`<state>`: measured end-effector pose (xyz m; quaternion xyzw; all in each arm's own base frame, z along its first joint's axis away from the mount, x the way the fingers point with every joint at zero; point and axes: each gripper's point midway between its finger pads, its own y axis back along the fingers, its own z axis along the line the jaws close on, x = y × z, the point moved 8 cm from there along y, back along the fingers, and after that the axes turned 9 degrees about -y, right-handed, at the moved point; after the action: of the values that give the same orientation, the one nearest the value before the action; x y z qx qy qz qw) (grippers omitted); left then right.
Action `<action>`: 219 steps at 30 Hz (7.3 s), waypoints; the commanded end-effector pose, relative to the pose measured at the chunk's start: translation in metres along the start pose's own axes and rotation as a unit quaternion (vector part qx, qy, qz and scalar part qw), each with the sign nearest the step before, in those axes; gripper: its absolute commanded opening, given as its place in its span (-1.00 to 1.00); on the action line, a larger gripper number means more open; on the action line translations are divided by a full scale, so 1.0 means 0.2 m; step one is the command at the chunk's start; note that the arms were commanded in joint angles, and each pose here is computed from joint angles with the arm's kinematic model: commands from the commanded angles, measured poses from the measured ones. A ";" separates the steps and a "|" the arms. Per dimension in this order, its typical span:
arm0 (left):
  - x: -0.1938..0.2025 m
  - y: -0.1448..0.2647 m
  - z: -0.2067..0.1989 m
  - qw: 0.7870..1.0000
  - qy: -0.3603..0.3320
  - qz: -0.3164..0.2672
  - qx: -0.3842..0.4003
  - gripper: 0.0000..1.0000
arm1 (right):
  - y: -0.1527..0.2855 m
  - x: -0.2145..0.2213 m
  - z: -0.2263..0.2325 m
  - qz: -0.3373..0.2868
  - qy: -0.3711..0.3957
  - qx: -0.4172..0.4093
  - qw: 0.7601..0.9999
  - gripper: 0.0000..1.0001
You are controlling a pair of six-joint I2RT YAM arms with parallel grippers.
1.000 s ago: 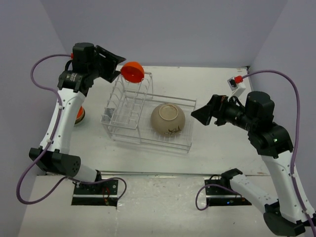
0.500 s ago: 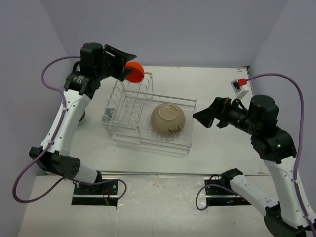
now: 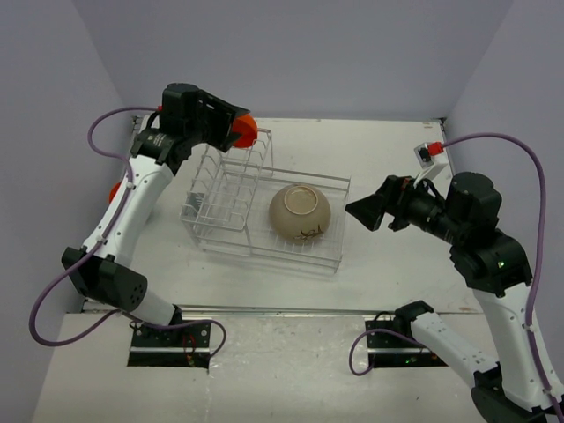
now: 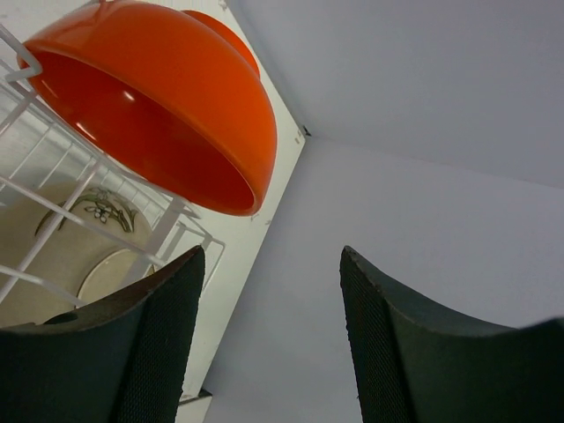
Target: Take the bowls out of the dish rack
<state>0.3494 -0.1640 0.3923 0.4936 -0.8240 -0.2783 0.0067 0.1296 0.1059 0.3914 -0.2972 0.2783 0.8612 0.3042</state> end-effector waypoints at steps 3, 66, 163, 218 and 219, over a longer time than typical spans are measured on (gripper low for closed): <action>-0.04 -0.04 0.00 0.999 -0.012 -0.040 0.009 0.27 | 0.00 -0.02 0.01 -0.003 0.010 0.002 1.000 0.98; -0.17 0.17 -0.34 0.974 -0.056 -0.132 0.173 -1.00 | -0.01 -0.03 0.01 0.009 0.019 0.000 1.000 0.98; -0.92 -0.04 1.27 0.824 -0.149 -0.015 -0.546 -0.71 | -0.09 0.03 -0.07 0.025 0.002 0.023 0.999 0.98; 0.83 0.24 -0.19 0.892 -0.419 0.170 0.019 -0.83 | -0.90 0.08 -0.41 0.290 -0.095 0.221 0.927 0.52; 0.86 0.25 -0.16 0.886 -0.428 0.178 0.003 -0.85 | -0.90 0.07 -0.41 0.286 -0.093 0.225 0.927 0.54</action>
<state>0.2383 -0.3068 0.4096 0.1651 -0.8534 -0.3768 -0.3200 0.2668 0.1776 0.2534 -0.0136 0.5029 0.8574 0.1087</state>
